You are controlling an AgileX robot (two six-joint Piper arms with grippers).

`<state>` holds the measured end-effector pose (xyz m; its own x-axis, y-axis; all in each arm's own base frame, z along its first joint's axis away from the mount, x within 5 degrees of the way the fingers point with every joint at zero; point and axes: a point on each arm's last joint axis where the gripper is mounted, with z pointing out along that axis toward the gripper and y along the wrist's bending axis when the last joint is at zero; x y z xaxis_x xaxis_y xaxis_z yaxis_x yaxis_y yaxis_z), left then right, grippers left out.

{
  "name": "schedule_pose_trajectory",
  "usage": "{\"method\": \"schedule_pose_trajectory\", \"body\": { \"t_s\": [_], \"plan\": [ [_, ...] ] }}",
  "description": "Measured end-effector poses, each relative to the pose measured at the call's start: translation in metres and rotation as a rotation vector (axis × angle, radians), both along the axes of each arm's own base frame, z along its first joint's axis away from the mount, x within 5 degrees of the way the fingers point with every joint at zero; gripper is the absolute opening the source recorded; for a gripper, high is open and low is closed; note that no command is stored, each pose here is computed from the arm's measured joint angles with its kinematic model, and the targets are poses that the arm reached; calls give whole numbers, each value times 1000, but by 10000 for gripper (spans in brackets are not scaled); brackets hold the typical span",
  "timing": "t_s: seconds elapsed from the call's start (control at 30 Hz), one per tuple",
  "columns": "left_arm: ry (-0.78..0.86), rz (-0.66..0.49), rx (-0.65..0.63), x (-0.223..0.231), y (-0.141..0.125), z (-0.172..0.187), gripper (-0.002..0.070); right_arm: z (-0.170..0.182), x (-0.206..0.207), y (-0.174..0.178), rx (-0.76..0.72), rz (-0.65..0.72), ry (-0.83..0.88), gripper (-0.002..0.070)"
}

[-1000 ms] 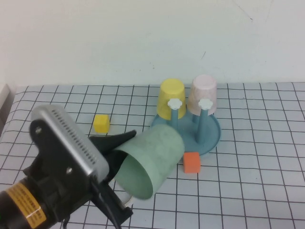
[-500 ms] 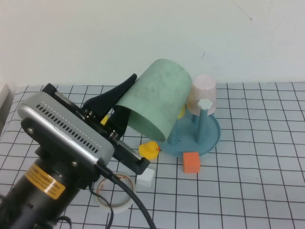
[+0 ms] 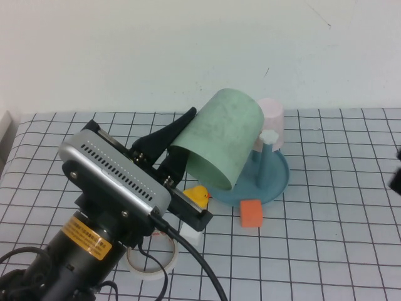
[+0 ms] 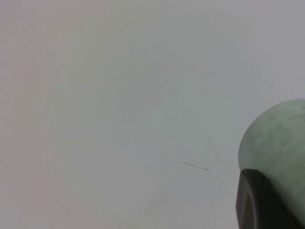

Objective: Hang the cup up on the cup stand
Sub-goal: Adjust the cup with two arms

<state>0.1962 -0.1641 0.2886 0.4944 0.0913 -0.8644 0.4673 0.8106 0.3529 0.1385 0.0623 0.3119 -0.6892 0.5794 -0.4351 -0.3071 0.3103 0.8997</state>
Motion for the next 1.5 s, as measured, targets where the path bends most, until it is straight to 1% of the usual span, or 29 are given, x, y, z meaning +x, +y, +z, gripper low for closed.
{"method": "schedule_pose_trajectory", "body": {
  "t_s": [0.17,0.3,0.47,0.67,0.87,1.2,1.27,1.33,1.37,1.5],
  "plan": [
    [16,-8,-20,0,0,0,6,10,46,11,-7,156,25,686],
    [26,-4,-33,1,1,0,6,13,74,37,-39,258,29,686],
    [45,15,-56,2,3,0,6,15,102,75,-100,322,6,686],
    [50,22,-62,3,4,0,6,15,128,101,-113,368,1,687],
    [58,30,-68,3,4,-1,6,13,138,125,-113,410,4,687],
    [77,35,-91,4,5,-1,6,18,143,144,-117,423,-19,687],
    [76,36,-96,4,5,-1,6,18,143,145,-115,428,-20,671],
    [77,35,-97,4,5,-1,6,18,143,145,-115,428,-15,622],
    [76,35,-98,4,5,-1,6,18,143,145,-113,428,-13,610],
    [76,35,-100,4,5,-1,6,17,143,145,-103,430,4,601]
  ]
}}
